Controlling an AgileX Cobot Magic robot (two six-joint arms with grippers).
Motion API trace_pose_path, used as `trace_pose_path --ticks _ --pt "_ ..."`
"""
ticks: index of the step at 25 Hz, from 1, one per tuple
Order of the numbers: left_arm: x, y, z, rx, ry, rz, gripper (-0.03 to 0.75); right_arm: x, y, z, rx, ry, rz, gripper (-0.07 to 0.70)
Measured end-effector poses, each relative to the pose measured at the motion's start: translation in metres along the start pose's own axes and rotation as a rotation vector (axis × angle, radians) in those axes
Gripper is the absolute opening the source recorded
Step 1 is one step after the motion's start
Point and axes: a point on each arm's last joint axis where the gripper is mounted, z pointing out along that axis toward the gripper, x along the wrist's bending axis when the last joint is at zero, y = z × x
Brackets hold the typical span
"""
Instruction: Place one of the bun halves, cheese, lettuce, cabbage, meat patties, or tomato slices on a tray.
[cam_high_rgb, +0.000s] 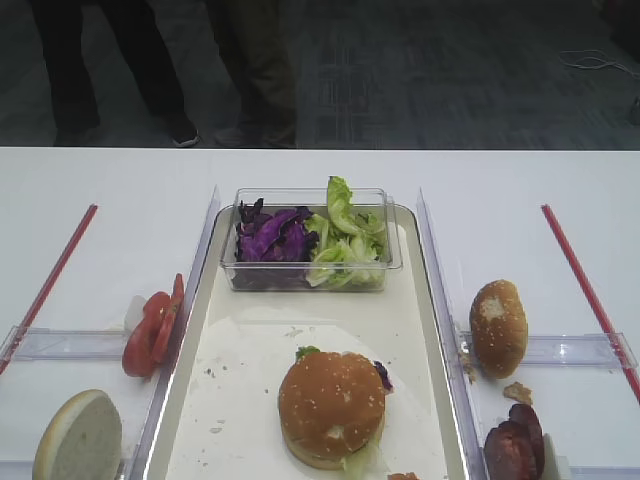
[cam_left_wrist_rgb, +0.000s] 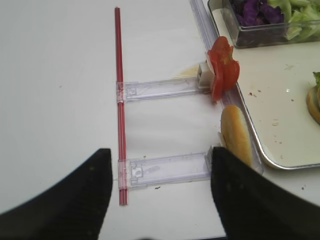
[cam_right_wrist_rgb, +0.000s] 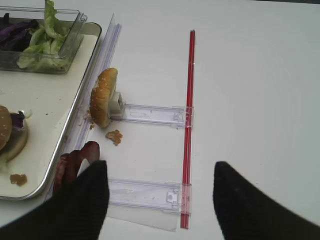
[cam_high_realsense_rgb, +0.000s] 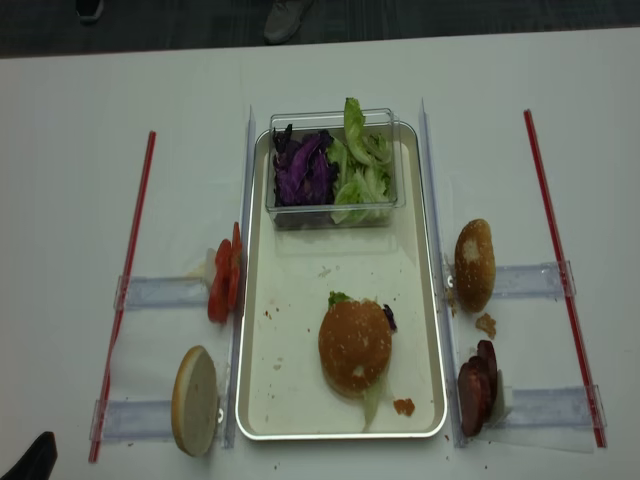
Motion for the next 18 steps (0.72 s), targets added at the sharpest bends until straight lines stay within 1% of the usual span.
trace_pose_path --ticks 18 --pt "0.0000 0.0000 0.0000 0.000 0.000 0.000 0.410 0.0000 0.0000 0.0000 0.000 0.000 0.000 0.498"
